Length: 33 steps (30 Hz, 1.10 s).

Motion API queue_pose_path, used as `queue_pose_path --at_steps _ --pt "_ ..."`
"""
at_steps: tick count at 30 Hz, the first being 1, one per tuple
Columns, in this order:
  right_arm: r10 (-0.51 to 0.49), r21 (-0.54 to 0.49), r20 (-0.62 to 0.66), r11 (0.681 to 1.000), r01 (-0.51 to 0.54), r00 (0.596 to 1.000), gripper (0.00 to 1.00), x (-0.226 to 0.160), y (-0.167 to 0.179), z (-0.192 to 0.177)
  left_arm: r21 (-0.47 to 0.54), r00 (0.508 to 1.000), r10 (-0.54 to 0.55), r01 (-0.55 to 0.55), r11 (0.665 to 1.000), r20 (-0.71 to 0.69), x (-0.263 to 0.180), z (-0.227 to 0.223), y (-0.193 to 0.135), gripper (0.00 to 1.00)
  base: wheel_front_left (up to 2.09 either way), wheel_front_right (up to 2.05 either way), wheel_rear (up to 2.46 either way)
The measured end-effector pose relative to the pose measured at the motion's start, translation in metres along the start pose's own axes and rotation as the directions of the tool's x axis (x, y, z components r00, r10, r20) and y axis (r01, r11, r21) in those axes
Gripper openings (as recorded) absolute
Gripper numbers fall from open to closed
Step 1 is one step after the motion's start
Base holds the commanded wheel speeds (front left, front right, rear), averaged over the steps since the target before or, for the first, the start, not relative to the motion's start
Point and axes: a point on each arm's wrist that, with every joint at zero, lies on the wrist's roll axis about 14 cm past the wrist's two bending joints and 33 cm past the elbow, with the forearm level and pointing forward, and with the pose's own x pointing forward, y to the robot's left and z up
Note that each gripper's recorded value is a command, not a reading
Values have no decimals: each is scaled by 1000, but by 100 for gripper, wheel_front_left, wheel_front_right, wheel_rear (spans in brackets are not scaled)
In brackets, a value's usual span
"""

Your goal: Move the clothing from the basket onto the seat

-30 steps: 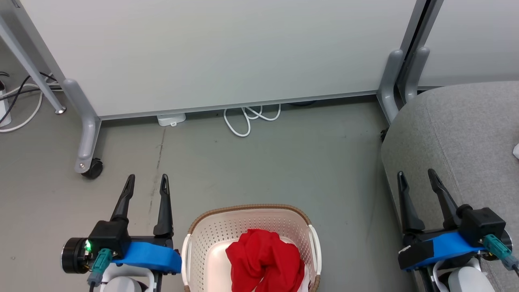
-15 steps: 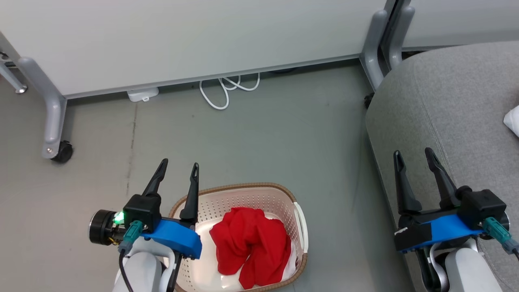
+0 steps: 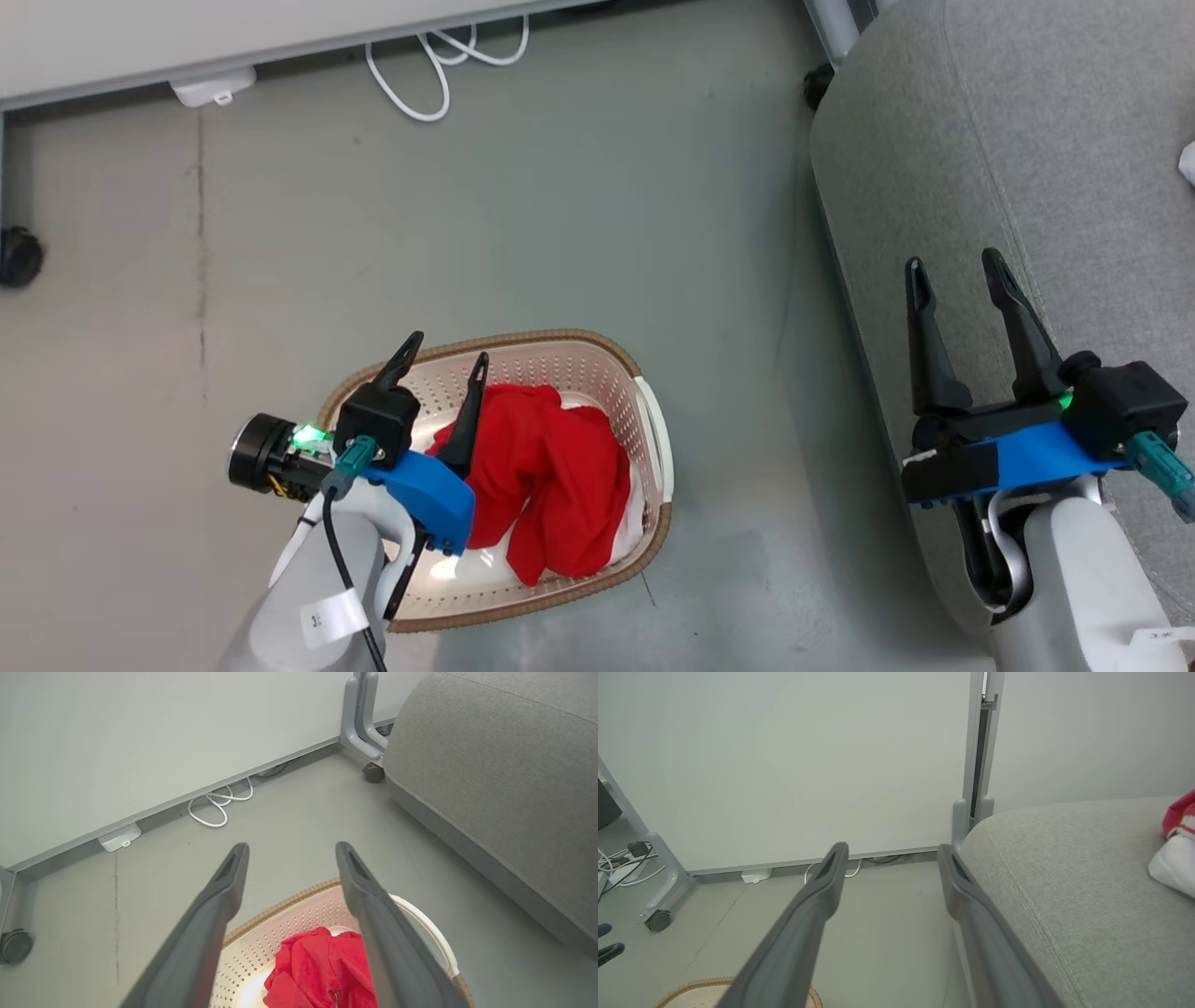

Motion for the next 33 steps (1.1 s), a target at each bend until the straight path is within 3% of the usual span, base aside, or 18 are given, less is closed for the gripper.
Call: queue_pose_path --at_steps 12,20,25,33 --pt "-19 -20 -71 1000 18 997 100 27 -13 -41 18 968 -120 127 992 -222 40 -77 -10 100 0 0 0" --pt "-23 -28 -117 999 19 993 100 44 -18 -74 36 903 -163 192 981 -397 51 -140 -8 100 0 0 0" --pt "-26 -35 -158 999 21 987 100 52 -22 -101 52 835 -174 235 971 -523 52 -185 -1 100 0 0 0" --pt "-37 -47 -209 999 27 977 100 56 -29 -134 67 771 -186 283 957 -610 62 -221 2 100 0 0 0"
